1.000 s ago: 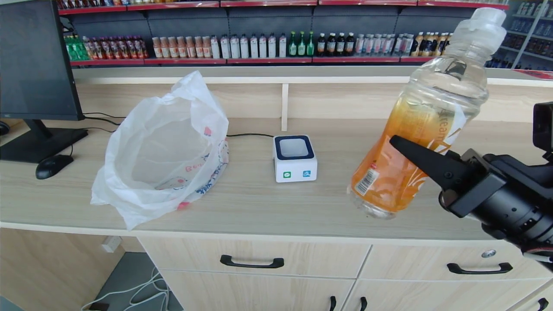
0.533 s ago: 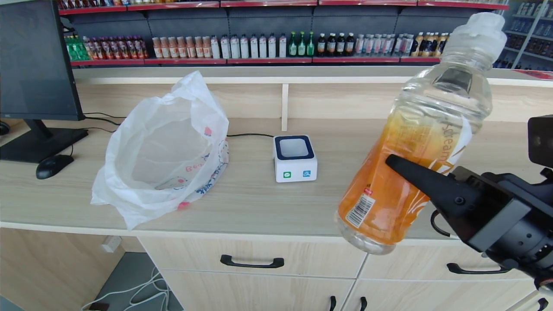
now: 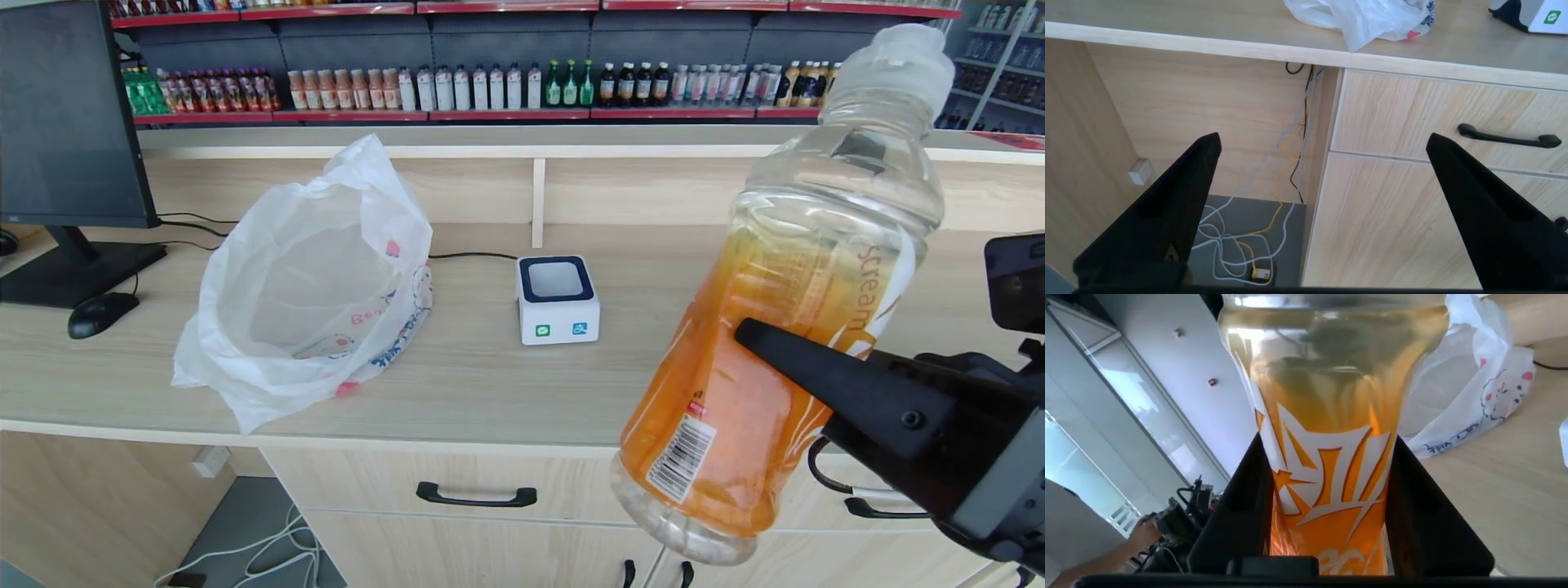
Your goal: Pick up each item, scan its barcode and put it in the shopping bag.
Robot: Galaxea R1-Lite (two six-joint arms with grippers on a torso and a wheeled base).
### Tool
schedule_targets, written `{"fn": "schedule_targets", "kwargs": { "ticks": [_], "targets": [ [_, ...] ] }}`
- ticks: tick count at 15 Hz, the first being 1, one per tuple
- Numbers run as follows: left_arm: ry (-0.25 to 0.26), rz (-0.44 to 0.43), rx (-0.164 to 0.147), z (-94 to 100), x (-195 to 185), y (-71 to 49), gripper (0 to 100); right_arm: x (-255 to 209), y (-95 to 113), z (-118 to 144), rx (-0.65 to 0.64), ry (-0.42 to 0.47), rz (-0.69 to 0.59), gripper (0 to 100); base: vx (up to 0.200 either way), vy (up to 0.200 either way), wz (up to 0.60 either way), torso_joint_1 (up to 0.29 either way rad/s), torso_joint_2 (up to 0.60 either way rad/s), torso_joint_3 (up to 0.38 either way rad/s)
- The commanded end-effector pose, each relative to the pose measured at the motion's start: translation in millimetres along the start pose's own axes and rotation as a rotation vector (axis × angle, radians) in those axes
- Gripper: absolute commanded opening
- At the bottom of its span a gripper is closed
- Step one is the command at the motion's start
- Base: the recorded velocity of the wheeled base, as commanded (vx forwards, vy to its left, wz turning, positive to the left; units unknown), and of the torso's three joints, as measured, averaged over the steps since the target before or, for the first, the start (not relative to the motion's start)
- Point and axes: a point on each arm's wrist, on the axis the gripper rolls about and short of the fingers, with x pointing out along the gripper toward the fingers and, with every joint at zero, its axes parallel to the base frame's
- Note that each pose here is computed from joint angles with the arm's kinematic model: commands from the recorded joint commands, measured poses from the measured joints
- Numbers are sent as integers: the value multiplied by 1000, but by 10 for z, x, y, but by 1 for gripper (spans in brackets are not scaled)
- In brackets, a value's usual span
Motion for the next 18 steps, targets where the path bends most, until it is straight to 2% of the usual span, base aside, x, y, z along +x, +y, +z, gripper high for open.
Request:
{"fn": "schedule_targets", "kwargs": {
  "ticks": [1,8,18],
  "targets": [
    [-1,1,0,1,0,0,100,63,61,-67,26,24,41,0,0,0,0,0,0,0],
    [0,1,0,-1,0,0,100,152,144,-11,185,8,94,0,0,0,0,0,0,0],
    [0,1,-2,-1,0,0,100,85,266,31,205,-1,135,0,0,0,0,0,0,0]
  ]
}}
